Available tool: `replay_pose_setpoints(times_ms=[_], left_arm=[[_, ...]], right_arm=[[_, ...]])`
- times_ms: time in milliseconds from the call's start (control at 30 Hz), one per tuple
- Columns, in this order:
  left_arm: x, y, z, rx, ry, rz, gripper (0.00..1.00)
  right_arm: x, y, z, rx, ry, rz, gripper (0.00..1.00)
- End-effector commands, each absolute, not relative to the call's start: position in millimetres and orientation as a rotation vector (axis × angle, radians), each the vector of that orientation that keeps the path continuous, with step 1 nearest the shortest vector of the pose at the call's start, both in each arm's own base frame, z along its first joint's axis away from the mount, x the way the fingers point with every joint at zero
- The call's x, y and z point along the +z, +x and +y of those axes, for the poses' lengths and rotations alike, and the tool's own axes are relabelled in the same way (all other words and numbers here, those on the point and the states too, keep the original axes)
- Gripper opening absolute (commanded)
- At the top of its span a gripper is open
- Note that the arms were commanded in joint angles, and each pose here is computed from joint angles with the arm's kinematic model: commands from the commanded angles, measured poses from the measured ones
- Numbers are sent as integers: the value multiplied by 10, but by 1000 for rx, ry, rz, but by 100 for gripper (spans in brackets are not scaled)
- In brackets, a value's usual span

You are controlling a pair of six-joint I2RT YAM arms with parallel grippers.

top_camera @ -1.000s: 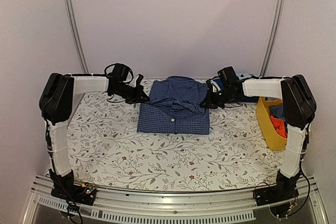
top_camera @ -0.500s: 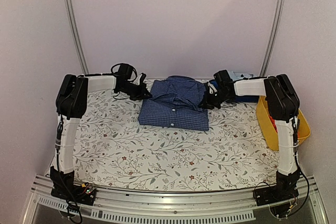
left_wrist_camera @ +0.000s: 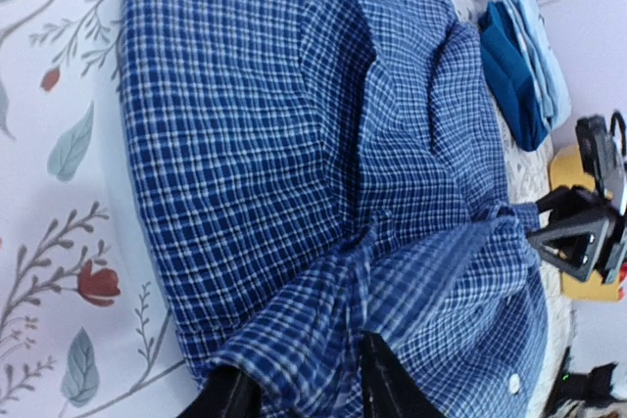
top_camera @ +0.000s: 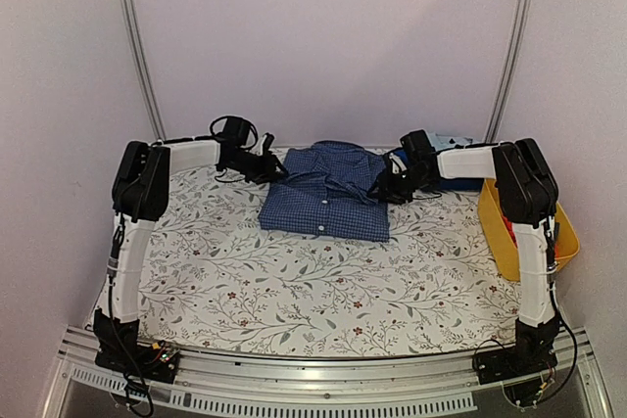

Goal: Fold and stack the mixed laundry pile
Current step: Fold the rectangle-folded T-shirt at the center of the board, then smooth out the 2/3-rectangle-folded T-shirt at the center of the board.

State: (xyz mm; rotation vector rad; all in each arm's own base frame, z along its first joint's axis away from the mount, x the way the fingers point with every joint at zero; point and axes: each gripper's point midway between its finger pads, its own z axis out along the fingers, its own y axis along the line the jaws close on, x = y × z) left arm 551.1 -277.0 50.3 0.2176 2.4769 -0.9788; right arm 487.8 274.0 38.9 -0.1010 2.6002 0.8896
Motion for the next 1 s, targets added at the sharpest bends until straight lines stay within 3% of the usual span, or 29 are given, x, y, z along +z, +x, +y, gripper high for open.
replay_pose_setpoints(times_ms=[0,200,233,267,500,733,967], left_arm=[[784,5694,-2608,-940,193,2414,43],[1624,5719,-2340,-933,171,2286,76],[1697,5678,-2281,-928,168,2279,90],[1718,5591,-2235,-928,167,2287,95],[1736,4683,-2359,-1048,293,2289,94],[1677,3741,-3228,-1396,567,2265,87],[1409,3791,-3603,-1541,528,2264,86]], right_arm=[[590,4978,2628,883,-80,2553,54],[1379,4920,2519,921,-84,2430,81],[1430,4867,2516,931,-91,2427,89],[1556,4800,2518,954,-99,2413,94],[1647,3992,2965,1186,-273,2444,94],[1726,3402,3733,1583,-403,2378,90],[1411,3504,4035,1739,-346,2395,88]])
